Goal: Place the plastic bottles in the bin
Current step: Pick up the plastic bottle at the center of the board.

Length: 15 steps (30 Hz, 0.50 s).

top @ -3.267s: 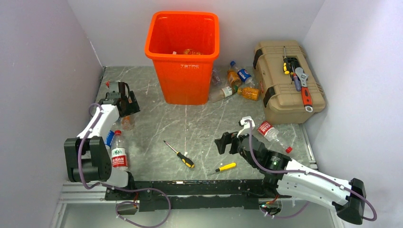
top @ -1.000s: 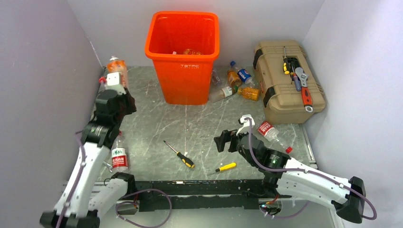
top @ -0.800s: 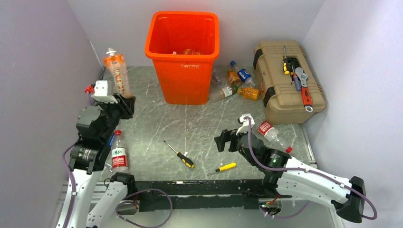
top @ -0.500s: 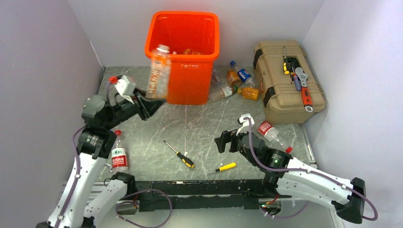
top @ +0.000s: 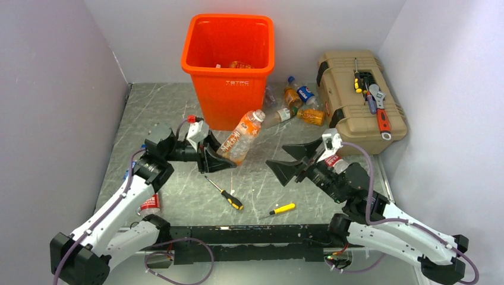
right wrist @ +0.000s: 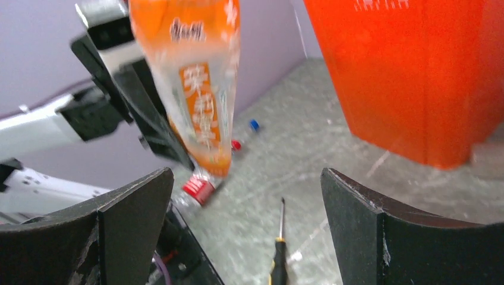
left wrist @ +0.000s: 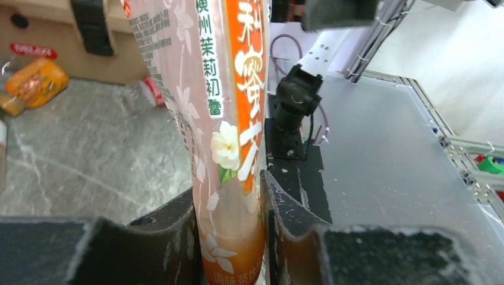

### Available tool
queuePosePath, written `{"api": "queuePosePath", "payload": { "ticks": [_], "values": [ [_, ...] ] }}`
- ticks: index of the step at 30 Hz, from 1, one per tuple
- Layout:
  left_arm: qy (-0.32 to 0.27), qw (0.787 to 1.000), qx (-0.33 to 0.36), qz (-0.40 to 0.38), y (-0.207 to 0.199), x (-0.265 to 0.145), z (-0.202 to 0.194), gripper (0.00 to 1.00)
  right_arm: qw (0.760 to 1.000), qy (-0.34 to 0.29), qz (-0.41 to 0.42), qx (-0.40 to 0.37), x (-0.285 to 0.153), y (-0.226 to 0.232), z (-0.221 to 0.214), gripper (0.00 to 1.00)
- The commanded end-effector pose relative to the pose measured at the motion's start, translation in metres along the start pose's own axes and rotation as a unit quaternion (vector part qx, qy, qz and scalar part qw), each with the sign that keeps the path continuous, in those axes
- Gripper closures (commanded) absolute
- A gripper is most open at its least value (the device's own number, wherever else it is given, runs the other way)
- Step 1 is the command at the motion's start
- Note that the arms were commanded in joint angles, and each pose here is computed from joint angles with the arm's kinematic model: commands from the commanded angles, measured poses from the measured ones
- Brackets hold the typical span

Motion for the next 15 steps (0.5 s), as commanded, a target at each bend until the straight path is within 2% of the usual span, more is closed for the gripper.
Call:
{"api": "queuePosePath", "payload": {
  "ticks": [1, 10, 12, 15],
  "values": [
    [-0.028, 0.994, 0.097, -0.044, -0.025, 0.003, 0.024, 1.0, 0.995, -0.064, 0.081, 0.001, 0.011, 0.046, 0.045, 0.0],
    [-0.012, 0.994, 0.104, -0.043, -0.032, 0.009, 0.018, 1.0, 0.991, -0.032, 0.129, -0.019, 0.045, 0.082, 0.049, 0.0],
    [-0.009, 0.993, 0.112, -0.031, -0.031, 0.008, 0.017, 1.0, 0.99, -0.014, 0.14, -0.025, 0.046, 0.086, 0.044, 0.0],
    [-0.007, 0.993, 0.12, -0.014, -0.028, 0.007, 0.018, 1.0, 0.987, -0.023, 0.155, -0.031, 0.035, 0.089, 0.048, 0.0]
  ]
}}
Point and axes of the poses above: each gripper's point midway between its finger pads, its own x axis out along the fingers, its own y axis along the line the jaws close on, z = x × y, the point moved 1 cm from there along -x, back along the fingers, and after that the axes turned 13 degrees about x, right-handed, at the moved point
